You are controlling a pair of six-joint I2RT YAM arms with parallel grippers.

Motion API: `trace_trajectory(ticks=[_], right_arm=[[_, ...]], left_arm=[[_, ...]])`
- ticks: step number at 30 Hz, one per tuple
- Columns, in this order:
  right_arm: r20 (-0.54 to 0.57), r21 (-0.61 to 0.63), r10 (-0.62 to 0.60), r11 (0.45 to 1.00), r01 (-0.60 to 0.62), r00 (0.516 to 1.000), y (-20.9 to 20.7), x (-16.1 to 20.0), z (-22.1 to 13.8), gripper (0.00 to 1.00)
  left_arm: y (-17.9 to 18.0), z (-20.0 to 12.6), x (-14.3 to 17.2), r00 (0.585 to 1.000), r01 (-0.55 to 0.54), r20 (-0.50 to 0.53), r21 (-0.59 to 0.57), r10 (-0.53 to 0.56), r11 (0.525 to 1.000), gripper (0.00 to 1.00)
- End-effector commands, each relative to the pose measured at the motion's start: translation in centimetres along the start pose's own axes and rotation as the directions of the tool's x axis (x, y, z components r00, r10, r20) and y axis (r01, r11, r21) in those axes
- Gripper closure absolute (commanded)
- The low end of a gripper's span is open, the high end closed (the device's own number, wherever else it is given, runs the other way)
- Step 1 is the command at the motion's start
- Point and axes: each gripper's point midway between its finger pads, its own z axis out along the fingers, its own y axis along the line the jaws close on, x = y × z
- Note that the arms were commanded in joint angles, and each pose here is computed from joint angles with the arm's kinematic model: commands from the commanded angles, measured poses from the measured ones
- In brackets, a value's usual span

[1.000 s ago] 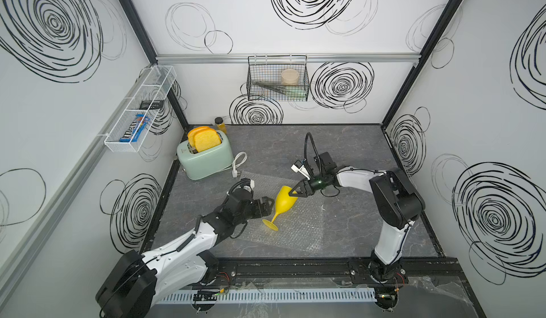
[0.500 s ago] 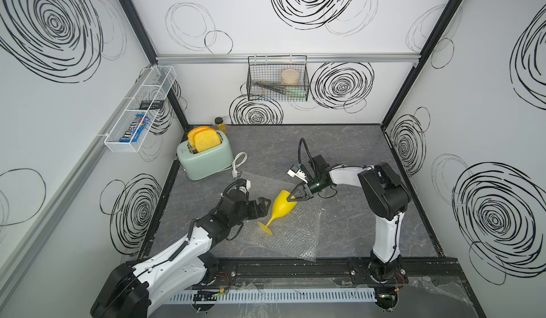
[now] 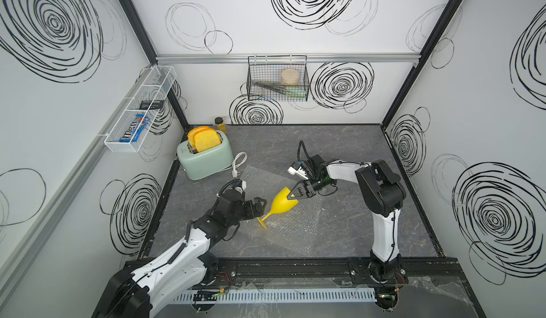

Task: Unpack wine glasses from bubble wrap
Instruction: Pick up the wine glass from the bubble wrap.

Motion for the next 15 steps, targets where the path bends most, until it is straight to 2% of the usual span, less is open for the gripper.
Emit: trace_trajectory(ticks=[1,4,8,12,14,15], right_arm=[[0.027,0.128,-0.071,0.989,0.067,0.997,0.8,-2.3,-1.6,1.00],[0.079,0.235,-0.118,0.967,0.096,0.990,1.3,-4.0,-3.3,1.00],[0.154,0.348,-0.131,0.935,0.070,0.979,1.5,-6.6,-6.4,1.00],[0.263,0.450,-0.179,0.892,0.044,0.948,2.5,-9.2,-10.1,1.00],[0.311,0.538,-0.187,0.843,-0.010,0.932,2.2,-10.3,-12.3,1.00],[0.334,0.597,-0.184,0.800,-0.056,0.925,1.7,-10.8,-13.8,1.00]], left_arm=[[0.0,-0.3,-0.5,1.000,-0.010,0.018,0.010,0.009,1.000,0.05],[0.2,-0.5,-0.7,1.000,-0.008,0.024,0.005,0.007,1.000,0.05],[0.5,-0.6,-1.0,0.999,-0.006,0.034,0.002,0.006,1.000,0.05],[0.8,-0.7,-1.1,0.999,-0.001,0.039,-0.003,0.001,1.000,0.05],[0.9,-0.7,-1.2,0.999,0.002,0.044,-0.003,-0.002,1.000,0.05],[0.9,-0.8,-1.3,0.999,0.005,0.047,0.000,-0.005,1.000,0.05]])
